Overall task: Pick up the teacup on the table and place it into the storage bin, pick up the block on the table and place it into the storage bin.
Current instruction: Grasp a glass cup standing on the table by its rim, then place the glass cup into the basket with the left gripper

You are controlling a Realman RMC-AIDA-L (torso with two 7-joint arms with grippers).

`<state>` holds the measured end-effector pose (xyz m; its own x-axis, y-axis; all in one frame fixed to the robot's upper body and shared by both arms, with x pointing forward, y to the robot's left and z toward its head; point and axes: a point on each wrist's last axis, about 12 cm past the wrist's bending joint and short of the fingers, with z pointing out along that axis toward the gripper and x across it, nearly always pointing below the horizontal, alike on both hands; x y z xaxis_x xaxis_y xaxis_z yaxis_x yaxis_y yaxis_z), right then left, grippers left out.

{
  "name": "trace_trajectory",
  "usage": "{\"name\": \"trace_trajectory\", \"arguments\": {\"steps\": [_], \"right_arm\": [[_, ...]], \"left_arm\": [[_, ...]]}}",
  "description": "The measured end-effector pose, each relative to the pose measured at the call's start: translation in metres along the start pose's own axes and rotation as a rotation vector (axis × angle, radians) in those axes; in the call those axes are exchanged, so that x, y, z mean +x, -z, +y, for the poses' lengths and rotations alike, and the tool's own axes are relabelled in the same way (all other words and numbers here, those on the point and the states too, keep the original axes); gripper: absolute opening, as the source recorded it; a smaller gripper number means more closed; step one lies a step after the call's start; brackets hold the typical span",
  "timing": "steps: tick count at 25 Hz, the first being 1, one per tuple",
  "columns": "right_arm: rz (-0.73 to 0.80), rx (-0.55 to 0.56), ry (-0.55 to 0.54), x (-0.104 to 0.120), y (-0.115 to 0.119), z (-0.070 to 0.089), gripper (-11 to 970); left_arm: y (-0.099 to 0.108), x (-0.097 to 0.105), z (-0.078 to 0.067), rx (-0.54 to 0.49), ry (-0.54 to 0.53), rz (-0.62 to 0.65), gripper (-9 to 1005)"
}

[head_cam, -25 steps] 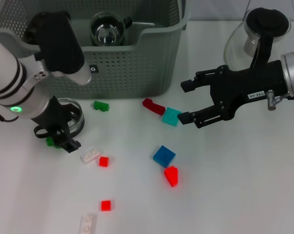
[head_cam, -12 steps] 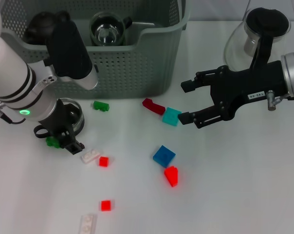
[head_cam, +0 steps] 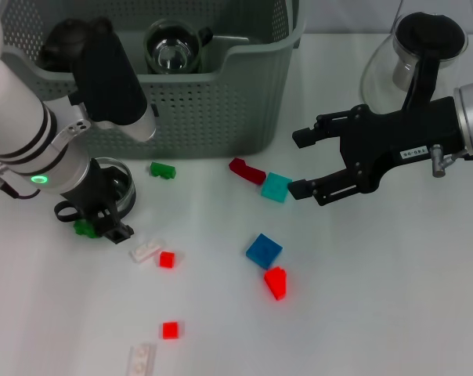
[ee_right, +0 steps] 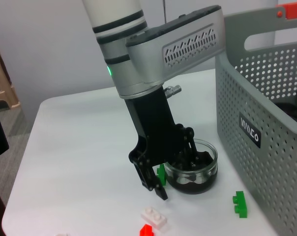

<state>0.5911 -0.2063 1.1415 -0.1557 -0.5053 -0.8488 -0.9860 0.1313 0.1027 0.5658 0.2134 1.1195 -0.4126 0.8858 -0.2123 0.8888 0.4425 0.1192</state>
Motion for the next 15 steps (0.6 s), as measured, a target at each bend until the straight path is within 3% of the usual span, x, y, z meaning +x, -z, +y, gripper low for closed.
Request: {"name": "trace_trajectory", "arguments": {"steps": [7, 10, 15], "right_arm": [[0.000, -0.002, -0.002, 0.0000, 0.0008, 0.0000, 877], [-0.001, -0.003, -0.003, -0.0002, 0.0007, 0.0002, 877], [-0.002, -0.003, -0.004, -0.0002, 0.0006, 0.0002, 877]], "left_arm": [[-0.0008, 0.0006, 0.0010, -0.003, 0.005, 0.002, 604], [-0.0003, 0.0005, 0.0015, -0.006, 0.004, 0.001, 377], [0.0003, -0.0010, 0.0008, -0.009, -0.007, 0.001, 143]]}}
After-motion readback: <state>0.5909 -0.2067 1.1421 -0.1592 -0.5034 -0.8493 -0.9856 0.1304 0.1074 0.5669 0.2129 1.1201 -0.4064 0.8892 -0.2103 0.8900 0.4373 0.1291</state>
